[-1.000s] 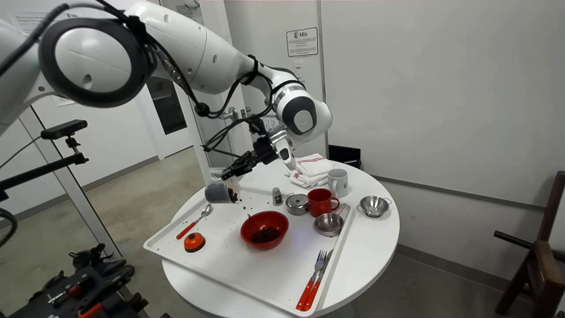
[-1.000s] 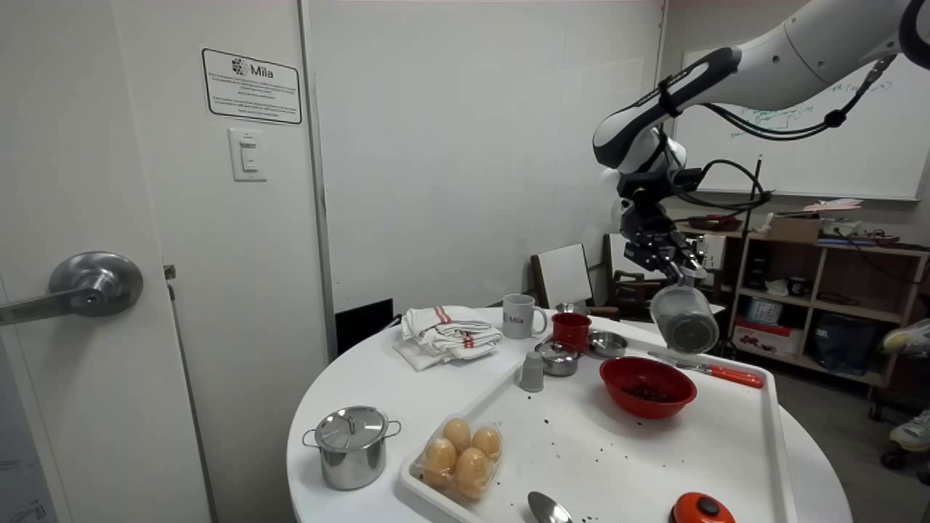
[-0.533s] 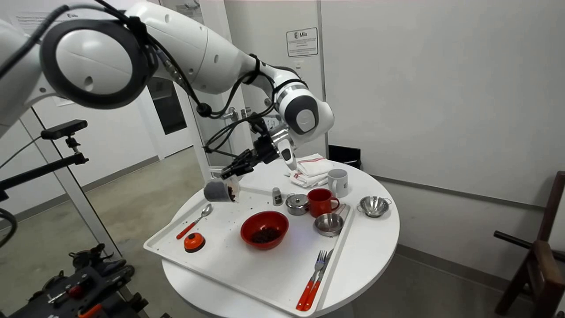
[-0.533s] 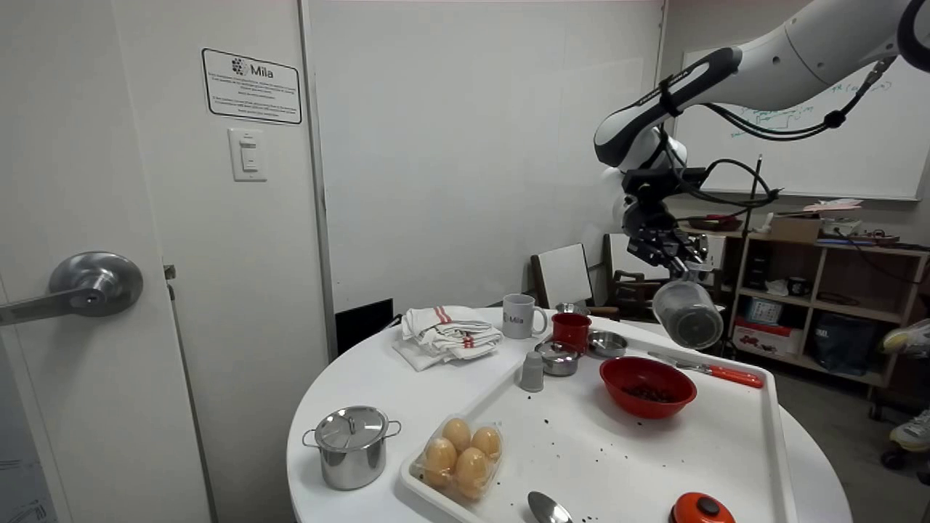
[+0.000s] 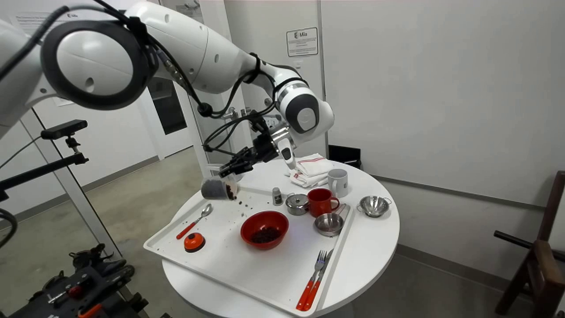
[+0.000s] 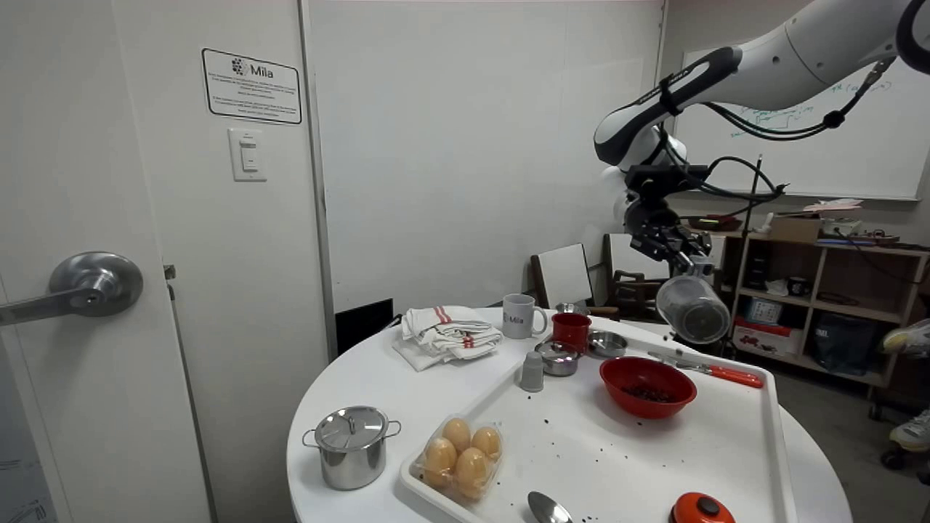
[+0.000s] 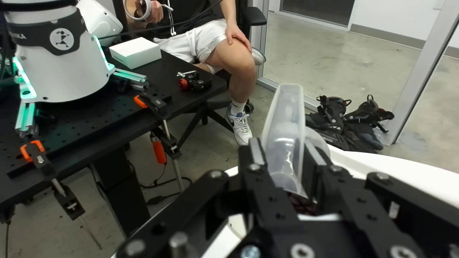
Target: Pour some contents from the clear jar into the orange bowl
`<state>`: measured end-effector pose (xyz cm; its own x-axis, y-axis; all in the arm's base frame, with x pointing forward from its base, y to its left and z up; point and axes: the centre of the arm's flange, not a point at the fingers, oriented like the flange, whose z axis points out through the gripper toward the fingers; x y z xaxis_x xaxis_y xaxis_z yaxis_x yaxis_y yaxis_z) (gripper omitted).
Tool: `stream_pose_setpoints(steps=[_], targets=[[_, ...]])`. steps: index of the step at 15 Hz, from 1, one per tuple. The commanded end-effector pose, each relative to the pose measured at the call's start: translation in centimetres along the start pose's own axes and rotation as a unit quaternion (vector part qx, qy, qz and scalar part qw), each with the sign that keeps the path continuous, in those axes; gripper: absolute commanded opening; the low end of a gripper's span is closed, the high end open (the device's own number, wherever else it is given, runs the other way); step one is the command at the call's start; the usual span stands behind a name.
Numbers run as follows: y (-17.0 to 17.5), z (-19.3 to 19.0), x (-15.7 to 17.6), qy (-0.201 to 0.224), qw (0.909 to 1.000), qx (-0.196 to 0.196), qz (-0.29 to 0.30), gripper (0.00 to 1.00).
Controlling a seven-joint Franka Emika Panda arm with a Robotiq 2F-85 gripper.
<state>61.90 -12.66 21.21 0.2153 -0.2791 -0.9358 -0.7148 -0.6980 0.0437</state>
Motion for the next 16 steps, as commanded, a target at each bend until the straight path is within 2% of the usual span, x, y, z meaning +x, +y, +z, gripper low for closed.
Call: stream_pose_setpoints(steps=[1,5,9,13,16], targets=[[-0.4,-1.1,0.3,-0.019,0.9997,-0.011,-0.013,0.11],[-0.4,-1.1,0.4,-0.018,0.9998,-0.005,-0.003,0.11],[-0.9,-0.8,0.5,0.024,0.9979,0.033,0.05,0.11],[-2.0,-0.7,0.4,0.074,0.9893,0.065,0.107,0.11],[-3.5,-0.2,-0.2,0.111,0.9804,0.065,0.149,0.11]])
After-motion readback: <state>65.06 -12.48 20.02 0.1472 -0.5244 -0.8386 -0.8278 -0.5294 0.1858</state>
